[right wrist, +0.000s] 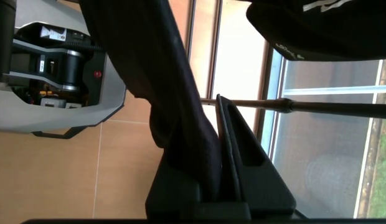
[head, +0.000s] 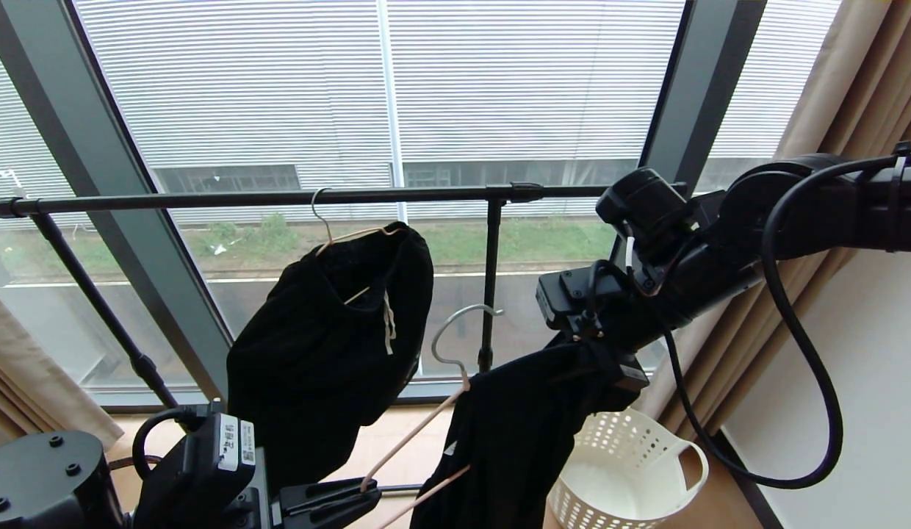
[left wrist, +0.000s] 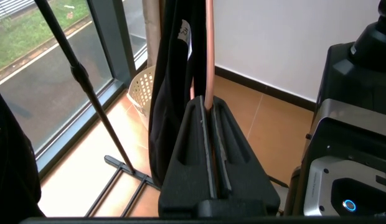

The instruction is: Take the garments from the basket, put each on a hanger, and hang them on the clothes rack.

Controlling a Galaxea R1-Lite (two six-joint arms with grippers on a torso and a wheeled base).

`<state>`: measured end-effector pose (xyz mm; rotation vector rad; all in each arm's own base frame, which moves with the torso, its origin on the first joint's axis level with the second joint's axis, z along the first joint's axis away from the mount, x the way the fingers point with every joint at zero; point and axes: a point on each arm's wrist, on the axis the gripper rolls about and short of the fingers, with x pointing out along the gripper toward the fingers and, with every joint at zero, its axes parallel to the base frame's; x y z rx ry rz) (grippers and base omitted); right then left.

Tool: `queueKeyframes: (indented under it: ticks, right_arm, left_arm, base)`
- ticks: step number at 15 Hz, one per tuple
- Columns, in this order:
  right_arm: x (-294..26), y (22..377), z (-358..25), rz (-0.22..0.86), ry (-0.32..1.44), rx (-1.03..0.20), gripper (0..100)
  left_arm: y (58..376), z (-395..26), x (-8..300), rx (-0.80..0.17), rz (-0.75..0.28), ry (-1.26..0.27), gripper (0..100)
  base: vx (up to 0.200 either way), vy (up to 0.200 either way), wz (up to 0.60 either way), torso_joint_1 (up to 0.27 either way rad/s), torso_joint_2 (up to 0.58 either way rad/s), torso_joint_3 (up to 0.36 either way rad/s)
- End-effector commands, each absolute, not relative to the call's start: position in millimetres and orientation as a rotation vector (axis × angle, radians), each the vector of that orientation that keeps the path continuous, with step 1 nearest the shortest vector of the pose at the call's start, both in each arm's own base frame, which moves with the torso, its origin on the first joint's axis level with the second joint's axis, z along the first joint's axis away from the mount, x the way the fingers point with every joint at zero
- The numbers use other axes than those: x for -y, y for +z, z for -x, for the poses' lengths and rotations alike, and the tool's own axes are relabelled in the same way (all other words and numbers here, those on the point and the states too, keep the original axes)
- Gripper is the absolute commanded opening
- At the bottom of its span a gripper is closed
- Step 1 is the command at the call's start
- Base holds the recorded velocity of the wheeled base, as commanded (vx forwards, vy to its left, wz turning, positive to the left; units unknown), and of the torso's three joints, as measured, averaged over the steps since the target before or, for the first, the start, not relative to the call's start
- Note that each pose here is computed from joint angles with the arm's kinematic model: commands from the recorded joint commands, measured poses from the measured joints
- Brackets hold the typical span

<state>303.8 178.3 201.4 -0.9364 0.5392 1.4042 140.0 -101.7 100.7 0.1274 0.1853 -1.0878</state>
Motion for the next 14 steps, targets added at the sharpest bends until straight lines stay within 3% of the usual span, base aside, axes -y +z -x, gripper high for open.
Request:
queueKeyframes:
  ticks: [1,13,14]
  right_arm:
    - [-176.3,205.9,-299.5,0.938,1.402,-0.529,0]
    - [-177.0,207.9,-286.7,0.945,1.422,-0.525,0]
    - [-176.9,208.5,-286.6,0.946,1.42,-0.522,0]
  left_arm:
    - [100.7,-140.0,101.7,-0.184,-0.129,-1.087,0]
    - [102.4,-147.0,98.5,-0.177,-0.124,-1.052,0]
    - [102.4,-147.0,98.5,-0.177,-0.124,-1.052,100]
  base:
    - [0.0,0.0,0.0,0.0,0.0,0.0]
    - [0.0,0.0,0.0,0.0,0.0,0.0]
    - [0.0,0.0,0.0,0.0,0.0,0.0]
